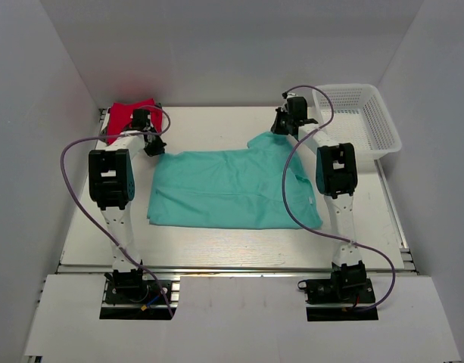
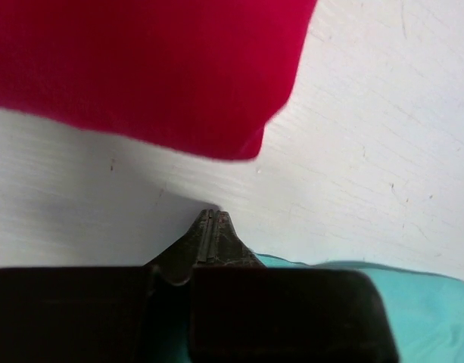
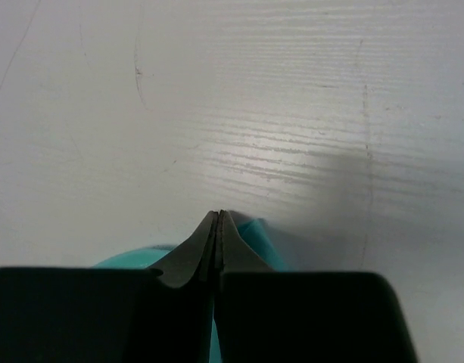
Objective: Fold and stack the t-shirts
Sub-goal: Grap the side of the flattened tshirt furthest away from the robot with both arms, then fold the other side of the tshirt into a rectangle
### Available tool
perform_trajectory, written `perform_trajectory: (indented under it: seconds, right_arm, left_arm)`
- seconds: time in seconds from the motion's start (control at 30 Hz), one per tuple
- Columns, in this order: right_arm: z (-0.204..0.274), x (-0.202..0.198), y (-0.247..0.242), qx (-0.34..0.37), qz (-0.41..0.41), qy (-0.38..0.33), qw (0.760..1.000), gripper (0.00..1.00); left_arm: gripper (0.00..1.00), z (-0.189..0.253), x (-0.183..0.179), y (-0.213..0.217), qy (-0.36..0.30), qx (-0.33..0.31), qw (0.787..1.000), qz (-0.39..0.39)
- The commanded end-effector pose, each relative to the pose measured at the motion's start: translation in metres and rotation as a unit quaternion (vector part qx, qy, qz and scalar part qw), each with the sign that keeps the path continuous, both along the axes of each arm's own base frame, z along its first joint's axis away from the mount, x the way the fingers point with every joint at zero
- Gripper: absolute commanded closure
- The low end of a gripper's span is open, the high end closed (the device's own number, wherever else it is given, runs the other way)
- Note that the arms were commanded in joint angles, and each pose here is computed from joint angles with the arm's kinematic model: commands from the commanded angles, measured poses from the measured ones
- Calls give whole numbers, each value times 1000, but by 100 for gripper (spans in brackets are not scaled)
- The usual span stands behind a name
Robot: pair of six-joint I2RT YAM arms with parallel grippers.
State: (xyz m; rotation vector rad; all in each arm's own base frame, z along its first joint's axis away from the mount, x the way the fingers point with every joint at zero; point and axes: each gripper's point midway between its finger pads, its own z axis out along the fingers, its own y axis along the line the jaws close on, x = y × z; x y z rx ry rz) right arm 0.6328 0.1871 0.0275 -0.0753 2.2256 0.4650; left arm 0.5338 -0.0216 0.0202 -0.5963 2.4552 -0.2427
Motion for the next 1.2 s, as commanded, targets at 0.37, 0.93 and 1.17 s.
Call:
perform_trajectory:
  seconds: [0.37, 0.93, 1.17]
  right_arm:
    - [113, -71, -4, 25, 25, -103, 994, 100]
    - [128, -204, -48, 25, -14, -112, 993, 100]
    - [119, -249, -67, 10, -30, -101, 994, 100]
  left_arm:
    - [100, 67, -55, -9, -58, 13, 998, -20]
    - [100, 82, -119, 6, -80, 52, 995, -7]
    - [100, 86, -128, 11, -102, 69, 992, -10]
